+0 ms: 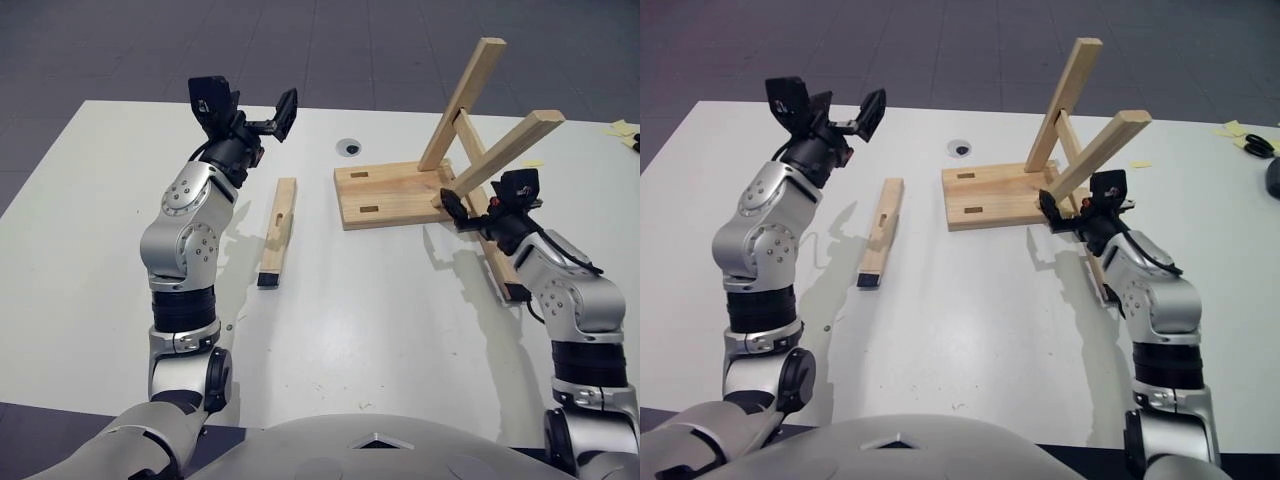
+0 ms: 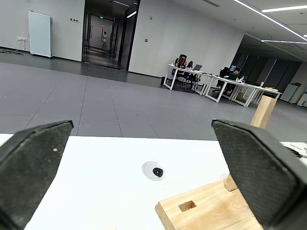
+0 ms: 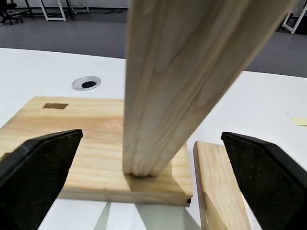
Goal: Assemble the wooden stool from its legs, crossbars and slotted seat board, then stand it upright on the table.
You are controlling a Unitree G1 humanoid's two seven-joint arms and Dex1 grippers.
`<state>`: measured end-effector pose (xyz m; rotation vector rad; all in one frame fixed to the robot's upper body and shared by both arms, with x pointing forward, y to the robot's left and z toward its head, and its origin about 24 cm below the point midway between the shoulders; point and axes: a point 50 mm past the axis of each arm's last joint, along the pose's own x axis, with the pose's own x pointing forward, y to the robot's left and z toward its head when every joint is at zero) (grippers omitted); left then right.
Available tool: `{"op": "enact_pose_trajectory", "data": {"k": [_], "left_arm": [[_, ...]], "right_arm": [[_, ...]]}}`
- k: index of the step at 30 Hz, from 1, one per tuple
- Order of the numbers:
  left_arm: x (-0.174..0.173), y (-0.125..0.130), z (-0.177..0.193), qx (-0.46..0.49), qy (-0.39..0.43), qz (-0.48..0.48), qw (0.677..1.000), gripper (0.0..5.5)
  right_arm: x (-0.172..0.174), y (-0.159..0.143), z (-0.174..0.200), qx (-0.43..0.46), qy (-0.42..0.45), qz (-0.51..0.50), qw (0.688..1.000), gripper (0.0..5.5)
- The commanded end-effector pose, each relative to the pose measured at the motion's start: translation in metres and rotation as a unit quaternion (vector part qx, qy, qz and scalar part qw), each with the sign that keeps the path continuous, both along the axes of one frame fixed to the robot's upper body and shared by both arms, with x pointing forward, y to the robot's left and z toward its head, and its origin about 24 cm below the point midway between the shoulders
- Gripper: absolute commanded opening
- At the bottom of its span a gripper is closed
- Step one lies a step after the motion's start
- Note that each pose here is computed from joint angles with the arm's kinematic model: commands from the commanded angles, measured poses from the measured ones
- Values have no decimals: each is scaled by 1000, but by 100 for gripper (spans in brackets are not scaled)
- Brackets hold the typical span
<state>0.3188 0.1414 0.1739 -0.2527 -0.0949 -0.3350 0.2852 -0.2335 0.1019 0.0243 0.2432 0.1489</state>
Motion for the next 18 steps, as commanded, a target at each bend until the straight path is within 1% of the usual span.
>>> {"op": "enact_pose_trajectory", "data": {"k": [1, 5, 7, 8, 9, 12, 18], "left_arm": [[1, -1, -1, 8, 0, -5, 1000, 540], [1, 3, -3, 9, 3, 1, 1000, 540], [0, 3, -4, 10, 4, 1, 1000, 540], [0, 2, -4, 9, 5, 0, 1000, 540], [0, 1, -5, 9, 5, -1, 1000, 540], [-2, 0, -7, 10, 7, -2, 1000, 540], [-1, 0, -9, 16, 10, 0, 1000, 540]], "right_arm": [[6, -3, -3, 37, 8, -16, 999, 485], [4, -5, -9, 50, 22, -16, 998, 419], [3, -3, -10, 52, 25, -10, 998, 380], [3, -3, -10, 54, 25, -10, 998, 372], [3, -2, -9, 57, 24, -8, 998, 347], [4, 0, -8, 63, 21, -6, 998, 296], [2, 4, -10, 61, 29, 6, 998, 207]]}}
